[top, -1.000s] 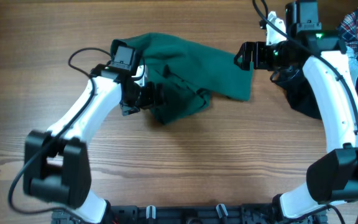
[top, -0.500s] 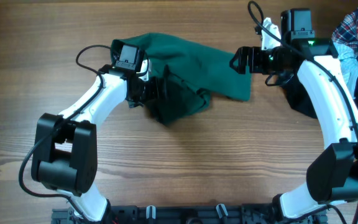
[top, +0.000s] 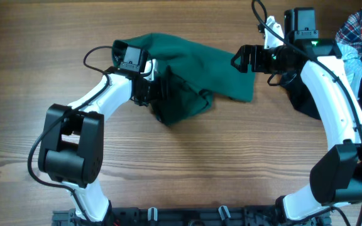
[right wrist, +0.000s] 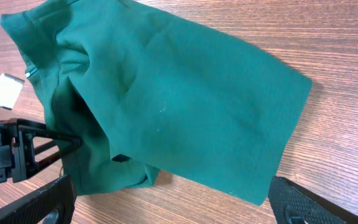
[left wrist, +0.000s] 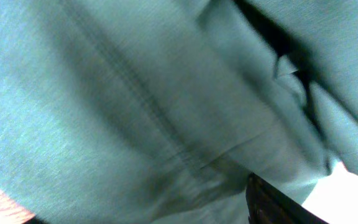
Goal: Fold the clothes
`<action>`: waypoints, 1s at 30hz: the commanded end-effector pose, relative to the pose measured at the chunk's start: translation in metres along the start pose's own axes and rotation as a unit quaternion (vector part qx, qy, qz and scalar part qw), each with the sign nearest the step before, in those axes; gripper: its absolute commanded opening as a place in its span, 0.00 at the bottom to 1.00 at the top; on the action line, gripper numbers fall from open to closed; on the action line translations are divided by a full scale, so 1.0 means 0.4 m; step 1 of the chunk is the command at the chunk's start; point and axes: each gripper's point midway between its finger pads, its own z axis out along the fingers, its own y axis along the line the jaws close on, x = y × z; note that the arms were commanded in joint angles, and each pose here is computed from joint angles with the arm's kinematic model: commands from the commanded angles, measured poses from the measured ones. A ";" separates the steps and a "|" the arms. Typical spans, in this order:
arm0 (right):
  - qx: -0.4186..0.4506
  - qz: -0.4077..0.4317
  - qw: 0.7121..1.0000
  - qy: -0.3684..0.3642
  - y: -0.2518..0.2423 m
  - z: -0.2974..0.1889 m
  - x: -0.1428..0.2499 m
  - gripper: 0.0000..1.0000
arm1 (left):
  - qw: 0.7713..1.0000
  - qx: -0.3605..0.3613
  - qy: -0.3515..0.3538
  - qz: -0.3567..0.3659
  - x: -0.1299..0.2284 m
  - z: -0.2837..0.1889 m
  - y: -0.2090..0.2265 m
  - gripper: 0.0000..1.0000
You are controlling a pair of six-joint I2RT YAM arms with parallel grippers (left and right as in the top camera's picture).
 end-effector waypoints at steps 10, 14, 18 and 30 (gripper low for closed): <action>-0.010 -0.008 1.000 -0.003 0.004 0.010 -0.006 1.00 | 0.996 0.072 0.043 0.003 0.044 0.006 -0.058 0.52; -0.009 -0.009 1.000 -0.003 0.004 0.010 -0.006 1.00 | 0.995 0.081 0.055 -0.001 0.056 0.004 -0.065 0.04; -0.009 -0.009 1.000 -0.003 0.003 0.010 -0.005 1.00 | 0.995 0.072 0.065 -0.007 0.066 -0.015 -0.037 0.04; -0.028 0.004 0.999 0.030 0.016 0.026 0.043 0.99 | 0.990 0.085 -0.112 -0.003 -0.043 -0.384 -0.033 0.04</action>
